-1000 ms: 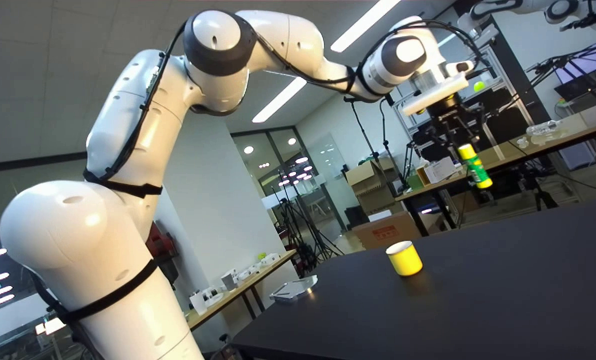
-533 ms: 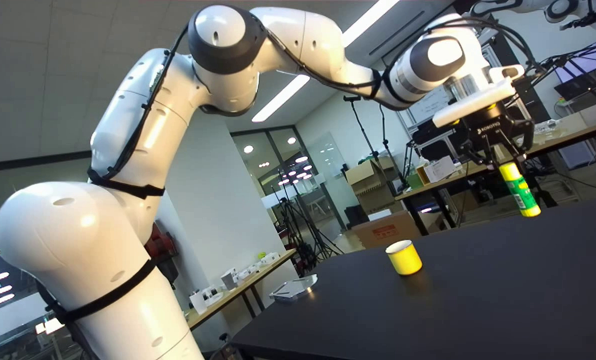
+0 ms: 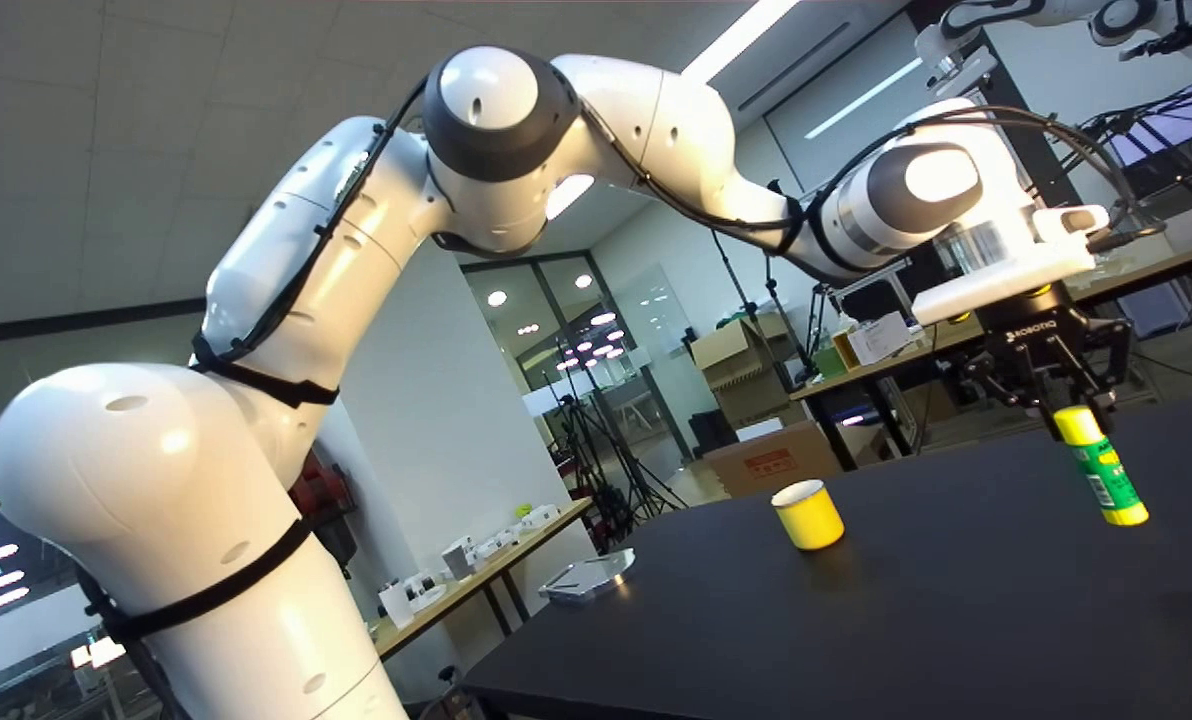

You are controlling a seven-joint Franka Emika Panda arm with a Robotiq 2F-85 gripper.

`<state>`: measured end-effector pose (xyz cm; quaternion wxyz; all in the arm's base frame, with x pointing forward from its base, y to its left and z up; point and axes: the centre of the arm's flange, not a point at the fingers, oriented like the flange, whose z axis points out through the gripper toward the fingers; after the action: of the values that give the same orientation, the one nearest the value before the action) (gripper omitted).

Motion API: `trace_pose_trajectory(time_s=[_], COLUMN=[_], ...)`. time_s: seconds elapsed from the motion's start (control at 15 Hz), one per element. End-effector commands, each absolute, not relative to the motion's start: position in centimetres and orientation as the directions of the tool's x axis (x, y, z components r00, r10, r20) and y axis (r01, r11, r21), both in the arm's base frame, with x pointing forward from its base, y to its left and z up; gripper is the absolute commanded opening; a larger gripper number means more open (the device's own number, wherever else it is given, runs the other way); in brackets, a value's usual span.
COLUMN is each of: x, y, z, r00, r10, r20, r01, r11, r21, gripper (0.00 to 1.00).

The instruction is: Remove the glue stick from the yellow mug

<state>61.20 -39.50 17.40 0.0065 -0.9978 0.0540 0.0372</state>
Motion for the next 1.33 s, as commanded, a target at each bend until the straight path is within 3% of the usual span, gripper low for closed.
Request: trace_pose_trajectory(time_s=[0.0,1.27], x=[61.1,60.4], y=[-42.0,-44.0], z=[16.0,14.0], r00=[0.989,0.987], r10=[-0.119,-0.143], r20=[-0.088,-0.072], r01=[-0.117,-0.141], r11=[-0.993,-0.989], r21=[0.028,0.040], gripper=[0.09,0.09])
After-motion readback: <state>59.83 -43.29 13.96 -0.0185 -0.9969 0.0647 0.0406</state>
